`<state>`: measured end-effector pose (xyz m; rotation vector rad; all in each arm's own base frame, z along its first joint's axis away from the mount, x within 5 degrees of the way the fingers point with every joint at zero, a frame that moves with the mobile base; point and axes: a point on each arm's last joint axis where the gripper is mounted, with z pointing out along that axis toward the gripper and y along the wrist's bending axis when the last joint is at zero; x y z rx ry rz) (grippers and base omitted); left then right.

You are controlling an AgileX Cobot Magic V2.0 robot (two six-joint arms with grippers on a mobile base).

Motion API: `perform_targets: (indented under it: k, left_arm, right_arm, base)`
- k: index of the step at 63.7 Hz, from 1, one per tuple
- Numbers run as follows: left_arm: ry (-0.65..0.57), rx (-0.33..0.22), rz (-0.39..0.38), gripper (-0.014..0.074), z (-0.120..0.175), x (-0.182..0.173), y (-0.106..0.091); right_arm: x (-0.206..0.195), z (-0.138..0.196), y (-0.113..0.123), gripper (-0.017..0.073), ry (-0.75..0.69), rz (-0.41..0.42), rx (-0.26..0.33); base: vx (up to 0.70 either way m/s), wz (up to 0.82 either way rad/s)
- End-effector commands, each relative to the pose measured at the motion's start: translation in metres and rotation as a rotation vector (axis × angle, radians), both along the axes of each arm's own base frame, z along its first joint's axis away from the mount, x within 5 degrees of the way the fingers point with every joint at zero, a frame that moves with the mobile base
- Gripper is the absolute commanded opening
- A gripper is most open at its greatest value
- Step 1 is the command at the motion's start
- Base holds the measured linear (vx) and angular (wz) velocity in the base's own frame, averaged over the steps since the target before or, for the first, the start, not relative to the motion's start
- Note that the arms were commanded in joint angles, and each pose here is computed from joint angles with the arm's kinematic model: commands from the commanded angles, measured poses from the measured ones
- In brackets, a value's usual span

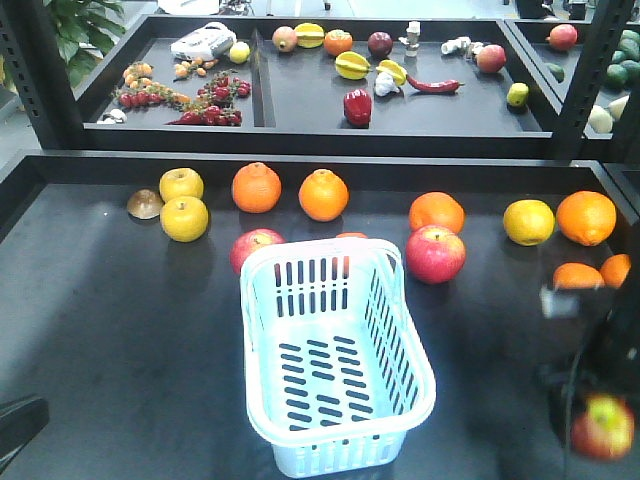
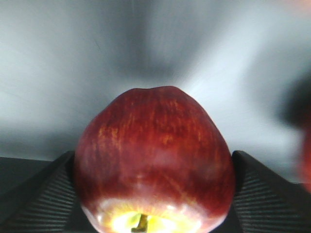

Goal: Pick three apples into basket with both arms
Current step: 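Carry the red apple with the right gripper over the basket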

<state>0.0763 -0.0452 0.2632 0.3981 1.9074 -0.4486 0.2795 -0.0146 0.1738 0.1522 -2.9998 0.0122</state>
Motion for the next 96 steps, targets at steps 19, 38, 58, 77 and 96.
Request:
perform_targets:
  k: [19, 38, 58, 77, 96]
  left_arm:
    - [-0.051, -0.051, 0.024, -0.0008, 0.012, 0.003, 0.000]
    - [-0.051, -0.051, 0.024, -0.0008, 0.012, 0.003, 0.000]
    - [-0.051, -0.051, 0.024, -0.0008, 0.012, 0.003, 0.000]
    - [-0.051, -0.051, 0.024, -0.0008, 0.012, 0.003, 0.000]
    - [-0.051, -0.051, 0.024, -0.0008, 0.012, 0.003, 0.000]
  right_arm:
    - [-0.020, 0.120, 0.033, -0.0009, -0.446, 0.038, 0.347]
    - [-0.018, 0.141, 0.099, -0.0005, -0.575, 0.212, 0.799]
    - [0.010, 0.083, 0.167, 0.0008, -0.546, 0.290, 0.725]
    - [0.024, 0.056, 0.171, 0.0154, -0.532, 0.290, 0.682]
    - [0.025, 0.056, 0.170, 0.0512, -0.553, 0.317, 0.674]
  base:
    - [0.00, 0.00]
    - [0.00, 0.00]
    - [0.00, 0.00]
    - [0.00, 0.00]
    - [0.00, 0.00]
